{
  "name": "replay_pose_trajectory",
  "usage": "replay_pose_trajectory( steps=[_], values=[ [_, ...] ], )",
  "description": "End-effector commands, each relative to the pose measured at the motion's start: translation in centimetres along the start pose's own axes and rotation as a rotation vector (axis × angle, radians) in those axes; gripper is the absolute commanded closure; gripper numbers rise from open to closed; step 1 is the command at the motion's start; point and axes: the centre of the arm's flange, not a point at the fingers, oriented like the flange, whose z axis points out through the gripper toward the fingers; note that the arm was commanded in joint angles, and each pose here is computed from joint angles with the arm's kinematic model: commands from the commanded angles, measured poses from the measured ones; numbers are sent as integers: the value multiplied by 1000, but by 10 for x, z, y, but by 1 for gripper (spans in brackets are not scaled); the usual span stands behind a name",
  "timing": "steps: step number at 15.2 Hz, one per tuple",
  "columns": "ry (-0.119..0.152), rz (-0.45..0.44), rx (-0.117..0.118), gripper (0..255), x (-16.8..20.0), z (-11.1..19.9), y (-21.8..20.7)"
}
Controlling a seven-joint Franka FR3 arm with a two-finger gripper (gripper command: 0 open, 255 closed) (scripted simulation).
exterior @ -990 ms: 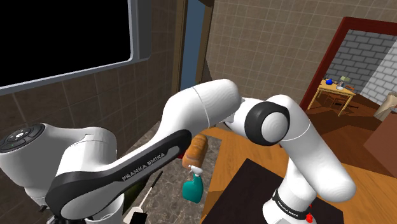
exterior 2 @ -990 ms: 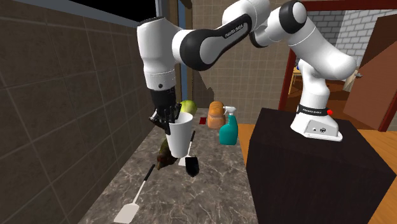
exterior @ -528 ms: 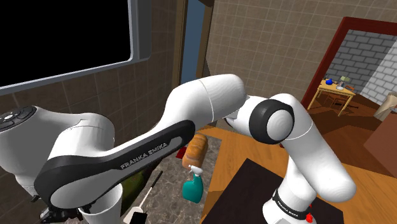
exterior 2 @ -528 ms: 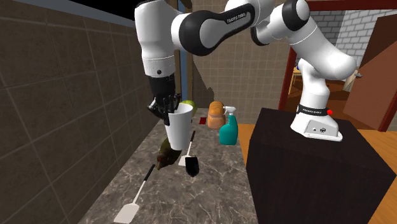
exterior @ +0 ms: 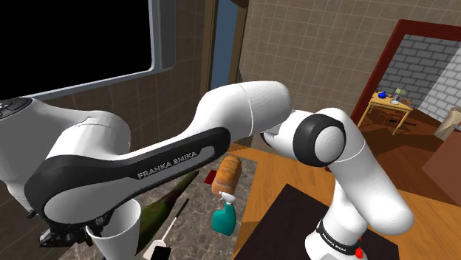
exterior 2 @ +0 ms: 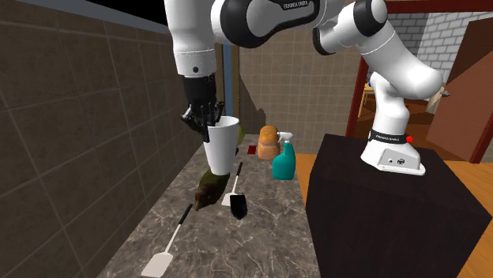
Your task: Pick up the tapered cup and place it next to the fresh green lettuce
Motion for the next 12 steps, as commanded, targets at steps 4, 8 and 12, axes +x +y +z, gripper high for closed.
replay_pose_trajectory(
  steps=[4, 8, 12],
  values=[
    [0, 0, 0, 255, 14, 2, 52],
    [0, 0, 0, 255, 28, 9, 102],
    [0, 0, 0, 255, 42, 16, 153]
  ],
)
